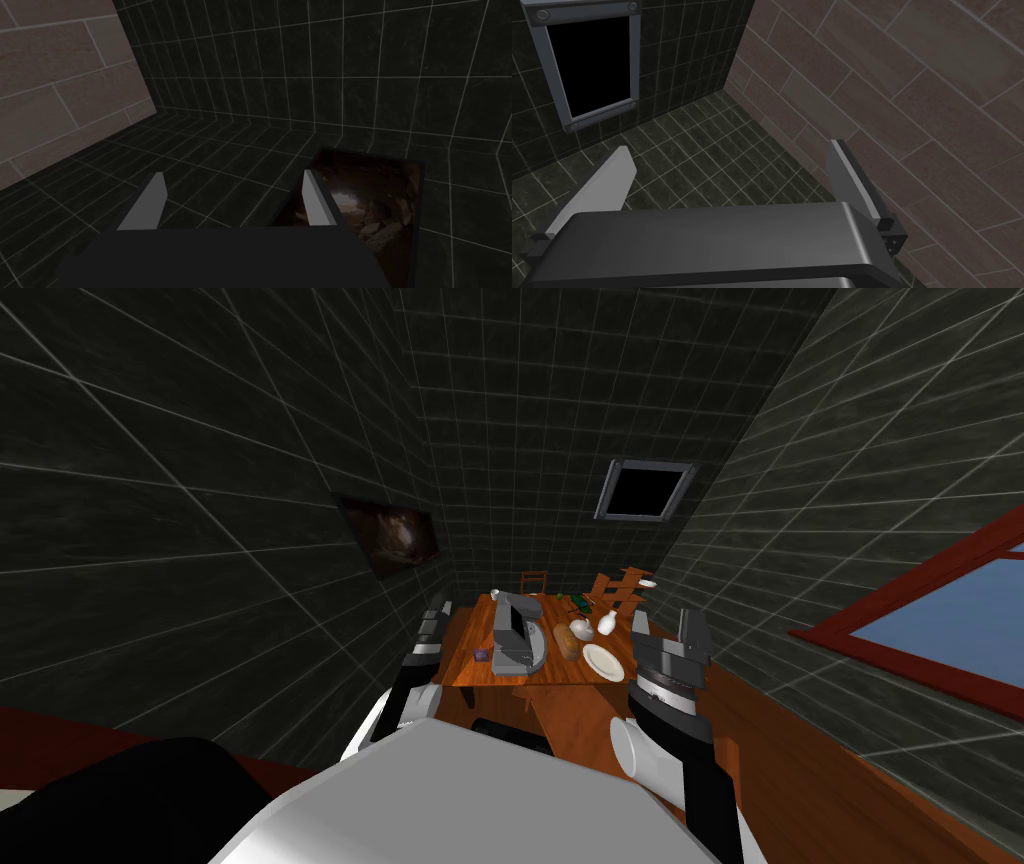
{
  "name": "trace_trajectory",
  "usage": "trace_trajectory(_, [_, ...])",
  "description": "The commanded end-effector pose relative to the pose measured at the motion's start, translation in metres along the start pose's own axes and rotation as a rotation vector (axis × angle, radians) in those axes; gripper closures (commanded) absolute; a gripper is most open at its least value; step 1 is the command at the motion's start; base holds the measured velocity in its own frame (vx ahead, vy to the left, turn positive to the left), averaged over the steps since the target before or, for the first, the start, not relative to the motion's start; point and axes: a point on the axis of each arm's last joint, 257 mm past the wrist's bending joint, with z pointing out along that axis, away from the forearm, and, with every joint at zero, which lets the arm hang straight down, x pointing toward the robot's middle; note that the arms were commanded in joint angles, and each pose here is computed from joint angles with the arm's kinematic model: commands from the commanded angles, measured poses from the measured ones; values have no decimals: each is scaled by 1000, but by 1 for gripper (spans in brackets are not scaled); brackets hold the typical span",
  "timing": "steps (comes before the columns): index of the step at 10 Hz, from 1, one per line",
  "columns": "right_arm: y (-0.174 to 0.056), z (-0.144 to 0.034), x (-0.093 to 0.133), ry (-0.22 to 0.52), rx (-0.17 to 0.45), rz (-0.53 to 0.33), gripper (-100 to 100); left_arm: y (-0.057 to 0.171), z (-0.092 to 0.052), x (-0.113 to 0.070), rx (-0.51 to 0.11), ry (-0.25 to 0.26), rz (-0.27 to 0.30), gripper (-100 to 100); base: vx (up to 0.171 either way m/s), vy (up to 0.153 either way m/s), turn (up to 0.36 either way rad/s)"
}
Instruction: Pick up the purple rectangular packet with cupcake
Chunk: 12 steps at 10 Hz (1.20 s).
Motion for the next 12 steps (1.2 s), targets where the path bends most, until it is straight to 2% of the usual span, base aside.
trace_trajectory(1, [0,0,0,0,0,0,0,9,1,4,-22,38,8,-100,-9,-3,-29])
trace_trajectory(4, [0,0,0,0,0,0,0,45,2,13,-108,115,15,-100,-33,-6,-54])
trace_trajectory(5, [0,0,0,0,0,0,0,47,1,13,-118,117,16,-100,-30,-4,-24])
trace_trajectory(7, [0,0,0,0,0,0,0,79,1,15,-198,158,14,-100,-32,-7,-63])
trace_trajectory(12, [0,0,0,0,0,0,0,128,-4,12,-343,184,14,-100,-30,-6,-46])
